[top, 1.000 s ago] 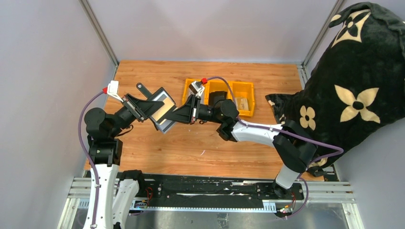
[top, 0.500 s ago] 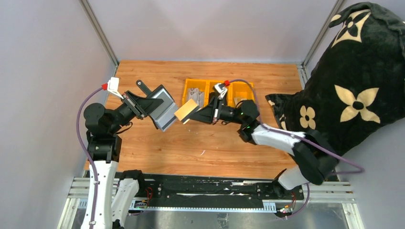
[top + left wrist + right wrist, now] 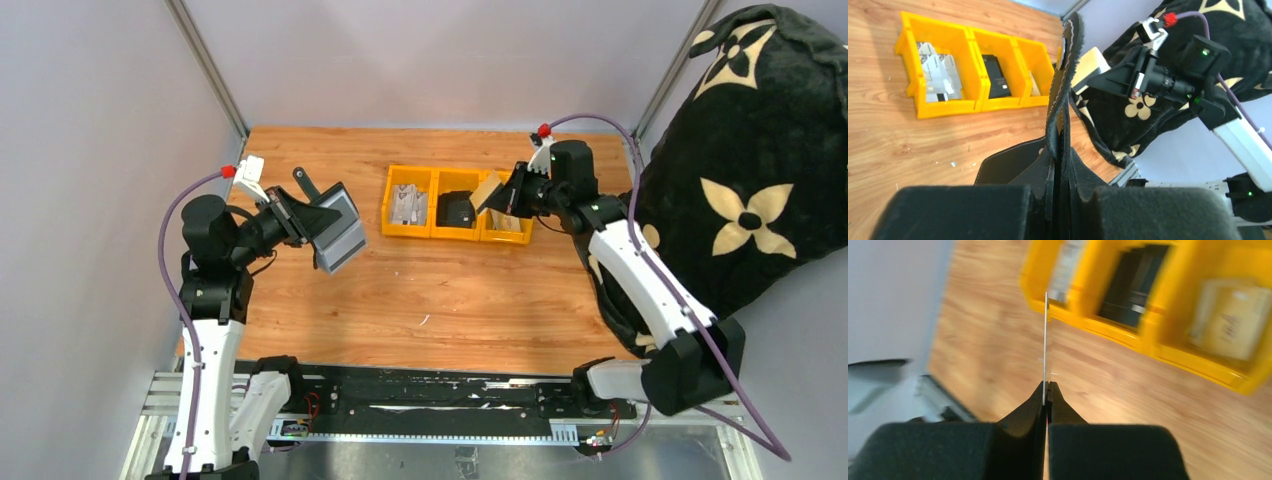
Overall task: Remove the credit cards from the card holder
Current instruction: Place the credit card in the storage box.
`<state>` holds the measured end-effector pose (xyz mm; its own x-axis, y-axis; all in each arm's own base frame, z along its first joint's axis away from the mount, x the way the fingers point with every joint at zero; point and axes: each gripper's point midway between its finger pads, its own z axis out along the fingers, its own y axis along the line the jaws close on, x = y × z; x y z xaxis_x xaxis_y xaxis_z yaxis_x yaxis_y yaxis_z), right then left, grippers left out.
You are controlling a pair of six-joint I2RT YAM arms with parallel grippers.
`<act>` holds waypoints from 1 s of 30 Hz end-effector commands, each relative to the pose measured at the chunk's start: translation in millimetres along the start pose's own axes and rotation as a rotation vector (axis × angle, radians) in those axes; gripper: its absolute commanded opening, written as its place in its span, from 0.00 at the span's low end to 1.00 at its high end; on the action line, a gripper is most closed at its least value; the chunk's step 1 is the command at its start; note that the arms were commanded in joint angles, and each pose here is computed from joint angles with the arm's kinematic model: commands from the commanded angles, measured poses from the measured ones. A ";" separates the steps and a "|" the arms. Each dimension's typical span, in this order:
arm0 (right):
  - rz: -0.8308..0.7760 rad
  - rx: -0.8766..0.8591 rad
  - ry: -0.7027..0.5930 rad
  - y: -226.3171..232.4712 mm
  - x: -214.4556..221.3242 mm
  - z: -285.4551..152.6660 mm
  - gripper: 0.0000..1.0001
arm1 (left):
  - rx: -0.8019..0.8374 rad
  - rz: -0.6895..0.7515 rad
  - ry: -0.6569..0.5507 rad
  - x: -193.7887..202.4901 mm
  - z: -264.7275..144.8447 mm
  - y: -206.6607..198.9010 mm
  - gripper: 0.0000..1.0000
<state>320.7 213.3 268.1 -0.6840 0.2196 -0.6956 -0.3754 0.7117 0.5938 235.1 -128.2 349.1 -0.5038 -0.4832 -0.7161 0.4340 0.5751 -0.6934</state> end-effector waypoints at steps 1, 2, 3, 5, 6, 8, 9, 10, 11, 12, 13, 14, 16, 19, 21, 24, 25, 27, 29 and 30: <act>-0.096 0.365 0.208 -88.4 33.0 -5.7 0.00 | 0.047 0.090 0.004 -5.3 -6.3 -16.8 0.00; -0.102 0.403 0.220 -99.3 31.5 -3.4 0.00 | 0.050 0.094 0.008 -4.7 -6.9 -17.5 0.00; -0.111 0.439 0.231 -109.4 29.6 -1.3 0.00 | 0.051 0.099 0.012 -4.2 -7.3 -17.8 0.00; -0.132 0.496 0.249 -126.3 23.5 4.4 0.00 | 0.057 0.110 0.020 -3.2 -8.3 -19.5 0.00; -0.133 0.525 0.273 -137.1 24.5 10.4 0.00 | 0.059 0.113 0.023 -2.4 -8.7 -19.9 0.00; -0.144 0.560 0.302 -149.6 20.5 18.6 0.00 | 0.067 0.118 0.030 -1.5 -9.1 -21.2 0.00; -0.153 0.570 0.303 -152.0 14.6 21.7 0.00 | 0.069 0.119 0.032 -1.2 -9.4 -21.7 0.00; -0.157 0.582 0.326 -157.2 14.8 27.0 0.00 | 0.073 0.123 0.033 -0.8 -9.8 -22.5 0.00; -0.161 0.587 0.339 -160.5 13.0 31.9 0.00 | 0.074 0.125 0.034 -0.7 -9.7 -22.4 0.00; -0.166 0.590 0.348 -163.4 10.6 37.2 0.00 | 0.075 0.127 0.033 -0.6 -10.0 -23.0 0.00; -0.171 0.593 0.358 -166.6 9.6 41.9 0.00 | 0.076 0.130 0.032 -0.8 -9.9 -23.0 0.00; -0.175 0.595 0.368 -169.8 8.0 46.8 0.00 | 0.078 0.132 0.033 -0.8 -10.0 -23.5 0.00; -0.178 0.588 0.402 -175.2 10.5 56.3 0.00 | 0.083 0.137 0.035 -0.3 -10.3 -24.2 0.00; -0.157 0.551 0.469 -179.8 23.2 69.3 0.00 | 0.089 0.149 0.035 0.5 -11.7 -25.9 0.00; -0.136 0.512 0.490 -178.0 30.0 76.0 0.00 | 0.091 0.152 0.037 1.2 -11.7 -25.6 0.00; -0.123 0.491 0.518 -182.4 37.8 85.1 0.00 | 0.094 0.152 0.038 2.0 -11.9 -25.8 0.00; -0.119 0.489 0.528 -184.0 39.9 86.5 0.00 | 0.096 0.154 0.038 1.7 -12.0 -26.5 0.00; -0.113 0.502 0.548 -189.9 44.9 88.2 0.00 | 0.100 0.156 0.036 1.6 -12.6 -27.5 0.00; -0.114 0.540 0.557 -197.6 45.9 86.4 0.00 | 0.101 0.156 0.038 2.1 -12.5 -27.5 0.00; -0.112 0.554 0.558 -199.7 46.0 85.3 0.01 | 0.103 0.158 0.037 2.2 -12.9 -28.3 0.00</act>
<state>417.8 152.2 82.3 -0.9164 -0.1358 -0.3766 -0.2137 0.9614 0.1732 219.5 -134.7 346.8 -0.5123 -0.3826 -0.7689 0.5149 0.5797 -0.6316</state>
